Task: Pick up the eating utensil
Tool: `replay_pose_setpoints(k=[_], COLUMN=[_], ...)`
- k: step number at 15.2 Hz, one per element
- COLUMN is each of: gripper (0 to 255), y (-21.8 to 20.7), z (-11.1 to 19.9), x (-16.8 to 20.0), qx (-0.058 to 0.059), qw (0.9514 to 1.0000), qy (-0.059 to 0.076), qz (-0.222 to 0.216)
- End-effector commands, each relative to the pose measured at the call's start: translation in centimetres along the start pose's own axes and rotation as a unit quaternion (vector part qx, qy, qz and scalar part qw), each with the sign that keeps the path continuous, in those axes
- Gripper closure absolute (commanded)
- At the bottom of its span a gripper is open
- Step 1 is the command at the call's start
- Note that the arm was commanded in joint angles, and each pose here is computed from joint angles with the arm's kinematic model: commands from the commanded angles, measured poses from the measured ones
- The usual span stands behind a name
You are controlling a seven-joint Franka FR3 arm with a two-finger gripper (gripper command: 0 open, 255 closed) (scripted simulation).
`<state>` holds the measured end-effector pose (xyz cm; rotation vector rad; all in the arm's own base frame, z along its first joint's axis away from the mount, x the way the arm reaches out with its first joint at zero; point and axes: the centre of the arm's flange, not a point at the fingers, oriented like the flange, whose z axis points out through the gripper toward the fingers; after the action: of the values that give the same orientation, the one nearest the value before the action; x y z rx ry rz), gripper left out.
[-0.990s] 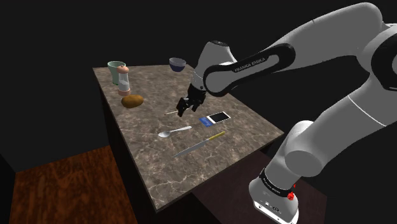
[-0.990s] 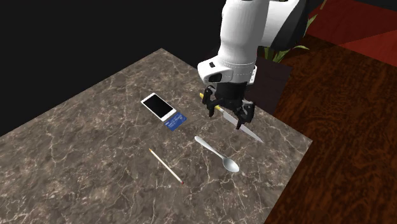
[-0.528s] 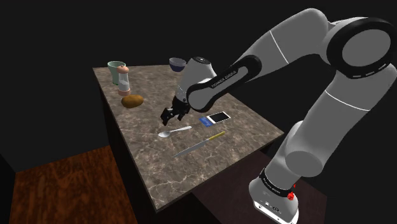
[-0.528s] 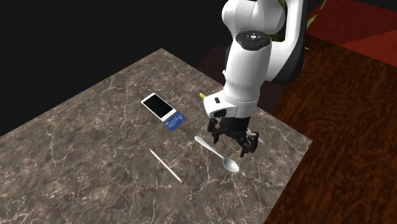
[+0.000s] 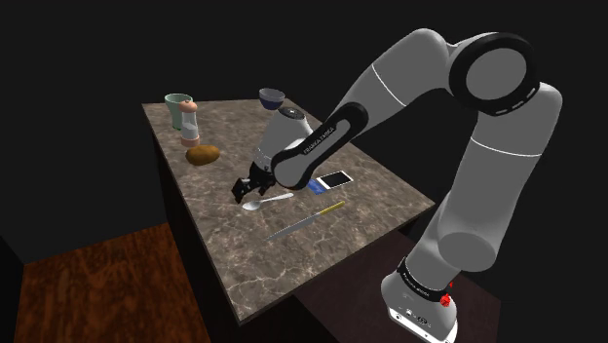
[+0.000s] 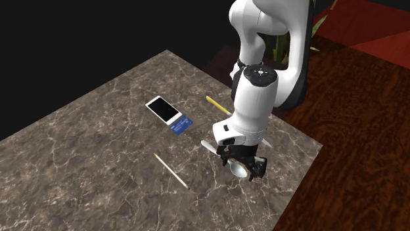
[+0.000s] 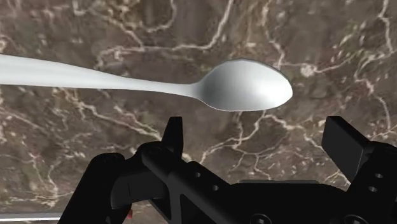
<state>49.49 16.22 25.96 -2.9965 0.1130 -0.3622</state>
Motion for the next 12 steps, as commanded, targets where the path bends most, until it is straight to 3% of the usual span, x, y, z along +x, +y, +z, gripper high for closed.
replay_pose_setpoints(k=[1, 4, 5, 12], gripper=[0, 0, 255, 255], y=[0.11, 0.22, 0.25, 0.25], z=[1.01, 1.81, 1.8, 1.81], x=[-0.25, -0.45, -0.48, -0.51], qx=[0.0, 0.0, 0.0, 0.0], qw=[1.0, 1.0, 1.0, 1.0], qy=[0.0, 0.0, 0.0, 0.0], qz=[0.0, 0.0, 0.0, 0.0])
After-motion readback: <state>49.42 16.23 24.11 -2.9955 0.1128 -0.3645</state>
